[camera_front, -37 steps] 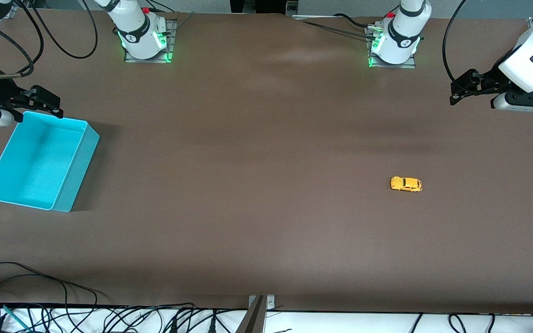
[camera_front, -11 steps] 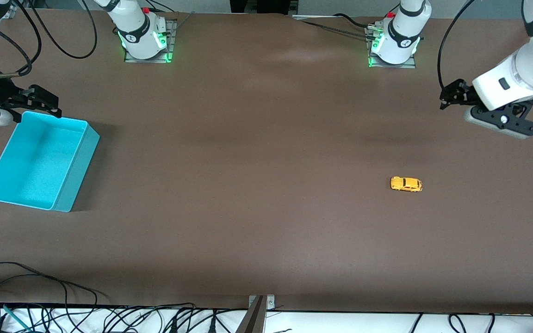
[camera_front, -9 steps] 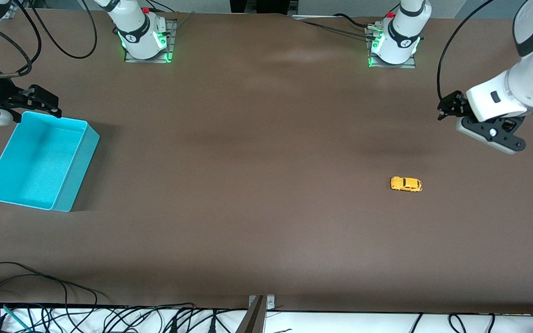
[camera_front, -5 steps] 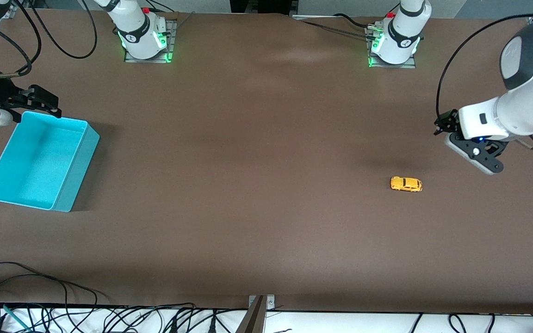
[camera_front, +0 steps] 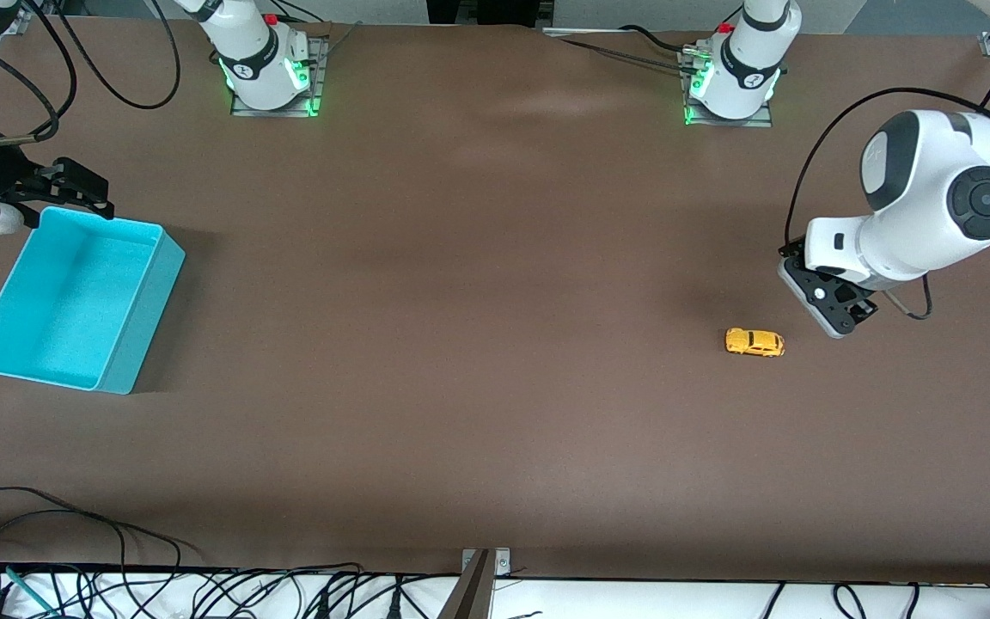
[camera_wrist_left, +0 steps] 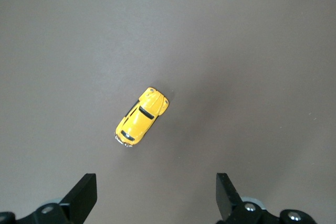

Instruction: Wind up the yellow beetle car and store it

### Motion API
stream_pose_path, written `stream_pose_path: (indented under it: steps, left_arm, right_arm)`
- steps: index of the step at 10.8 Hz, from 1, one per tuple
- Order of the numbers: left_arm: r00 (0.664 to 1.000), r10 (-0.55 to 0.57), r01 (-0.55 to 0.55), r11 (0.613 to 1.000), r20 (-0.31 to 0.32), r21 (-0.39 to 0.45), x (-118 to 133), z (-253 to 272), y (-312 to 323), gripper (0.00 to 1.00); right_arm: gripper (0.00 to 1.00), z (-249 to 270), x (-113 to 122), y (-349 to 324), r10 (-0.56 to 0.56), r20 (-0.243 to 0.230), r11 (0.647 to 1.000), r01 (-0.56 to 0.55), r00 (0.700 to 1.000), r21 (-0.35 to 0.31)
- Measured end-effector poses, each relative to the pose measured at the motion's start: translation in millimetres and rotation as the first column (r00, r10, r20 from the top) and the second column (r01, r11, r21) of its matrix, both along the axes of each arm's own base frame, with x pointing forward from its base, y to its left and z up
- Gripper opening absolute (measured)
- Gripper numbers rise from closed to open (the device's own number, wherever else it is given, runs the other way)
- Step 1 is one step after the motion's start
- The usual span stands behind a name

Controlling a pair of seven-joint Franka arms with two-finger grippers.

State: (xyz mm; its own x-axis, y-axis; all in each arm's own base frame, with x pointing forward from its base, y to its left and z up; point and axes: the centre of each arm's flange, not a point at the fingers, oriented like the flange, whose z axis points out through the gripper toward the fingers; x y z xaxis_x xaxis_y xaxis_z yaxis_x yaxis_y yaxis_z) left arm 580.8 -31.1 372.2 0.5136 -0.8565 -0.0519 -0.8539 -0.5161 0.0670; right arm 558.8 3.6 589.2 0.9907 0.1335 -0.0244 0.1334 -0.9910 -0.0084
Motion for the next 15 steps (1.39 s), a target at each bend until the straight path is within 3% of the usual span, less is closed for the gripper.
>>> stream_pose_path:
  steps: [4, 7, 10, 15]
  left_arm:
    - [0.967, -0.253, 0.254, 0.967, 0.022, -0.03, 12, -51, 16, 1.0]
    - [0.905, -0.424, 0.425, 0.905, 0.046, -0.009, 20, -91, 12, 1.0]
    - [0.866, -0.494, 0.494, 0.869, 0.071, 0.015, 9, -130, 5, 1.0]
    - [0.849, -0.526, 0.526, 0.85, 0.049, -0.001, 3, -176, 8, 1.0]
  right_arm:
    - [1.0, 0, 0, -5, -0.008, 0.0, 1.0, 0.008, 1.0, 0.0]
    - [1.0, 0, 0, -5, -0.009, 0.0, 1.0, 0.009, 1.0, 0.0]
    - [1.0, 0, 0, -9, -0.01, 0.0, 1.0, 0.01, 1.0, 0.0]
    - [1.0, 0, 0, -12, -0.004, 0.0, 1.0, 0.004, 1.0, 0.0]
